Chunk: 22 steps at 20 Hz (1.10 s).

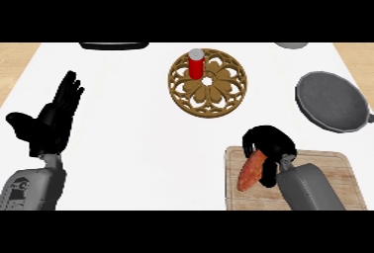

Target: Pick the sweet potato from the cutting board and place it in the pan

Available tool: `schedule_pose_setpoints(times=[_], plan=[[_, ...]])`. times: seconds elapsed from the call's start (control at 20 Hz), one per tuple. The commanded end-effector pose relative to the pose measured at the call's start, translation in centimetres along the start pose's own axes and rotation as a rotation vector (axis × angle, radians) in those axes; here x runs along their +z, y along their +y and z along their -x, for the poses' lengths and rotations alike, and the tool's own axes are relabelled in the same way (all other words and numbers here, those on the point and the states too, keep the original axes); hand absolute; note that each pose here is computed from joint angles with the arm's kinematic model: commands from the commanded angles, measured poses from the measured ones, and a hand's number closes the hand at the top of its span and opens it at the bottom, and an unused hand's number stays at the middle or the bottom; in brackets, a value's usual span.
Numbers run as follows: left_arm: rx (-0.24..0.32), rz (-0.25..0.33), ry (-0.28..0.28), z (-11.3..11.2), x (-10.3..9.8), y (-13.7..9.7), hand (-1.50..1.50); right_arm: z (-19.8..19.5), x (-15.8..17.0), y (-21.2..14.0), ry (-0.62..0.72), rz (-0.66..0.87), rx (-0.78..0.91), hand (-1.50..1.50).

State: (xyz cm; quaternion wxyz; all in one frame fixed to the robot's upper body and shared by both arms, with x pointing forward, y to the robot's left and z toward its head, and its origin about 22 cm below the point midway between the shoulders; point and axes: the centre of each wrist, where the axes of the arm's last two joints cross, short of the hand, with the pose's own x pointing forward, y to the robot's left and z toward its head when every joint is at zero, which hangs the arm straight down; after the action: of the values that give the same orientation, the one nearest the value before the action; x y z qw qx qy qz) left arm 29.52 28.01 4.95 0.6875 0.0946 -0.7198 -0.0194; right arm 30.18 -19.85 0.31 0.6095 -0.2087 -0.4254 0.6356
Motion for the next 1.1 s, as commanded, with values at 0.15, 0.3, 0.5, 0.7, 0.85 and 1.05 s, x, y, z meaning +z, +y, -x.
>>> schedule_pose_setpoints(times=[0.15, 0.3, 0.5, 0.7, 0.85, 1.05], plan=[[-0.007, -0.005, 0.011, 0.5, 0.6, -1.1, 0.0, -8.5, 1.8, 0.8, 0.173, 0.222, -0.115, 1.5], [0.012, -0.006, 0.01, 1.5, 0.5, -0.3, 0.0, -9.7, 3.1, -1.5, 0.158, 0.515, -0.073, 1.5], [0.0, 0.001, 0.012, 0.1, 0.7, 0.2, 0.0, -11.1, 5.8, -1.3, 0.148, 0.688, -0.119, 1.5], [0.003, -0.018, -0.002, 1.0, 0.3, 0.2, 0.0, -10.8, 8.1, -3.0, 0.157, 0.837, -0.182, 1.5], [0.005, -0.018, -0.004, 0.6, -0.3, 1.2, 0.0, -9.4, 8.3, -6.1, 0.213, 0.903, -0.2, 1.5], [-0.001, 0.0, -0.009, 0.3, 0.0, -0.5, 0.0, -4.6, 9.8, -8.2, 0.179, 0.992, -0.366, 1.5]])
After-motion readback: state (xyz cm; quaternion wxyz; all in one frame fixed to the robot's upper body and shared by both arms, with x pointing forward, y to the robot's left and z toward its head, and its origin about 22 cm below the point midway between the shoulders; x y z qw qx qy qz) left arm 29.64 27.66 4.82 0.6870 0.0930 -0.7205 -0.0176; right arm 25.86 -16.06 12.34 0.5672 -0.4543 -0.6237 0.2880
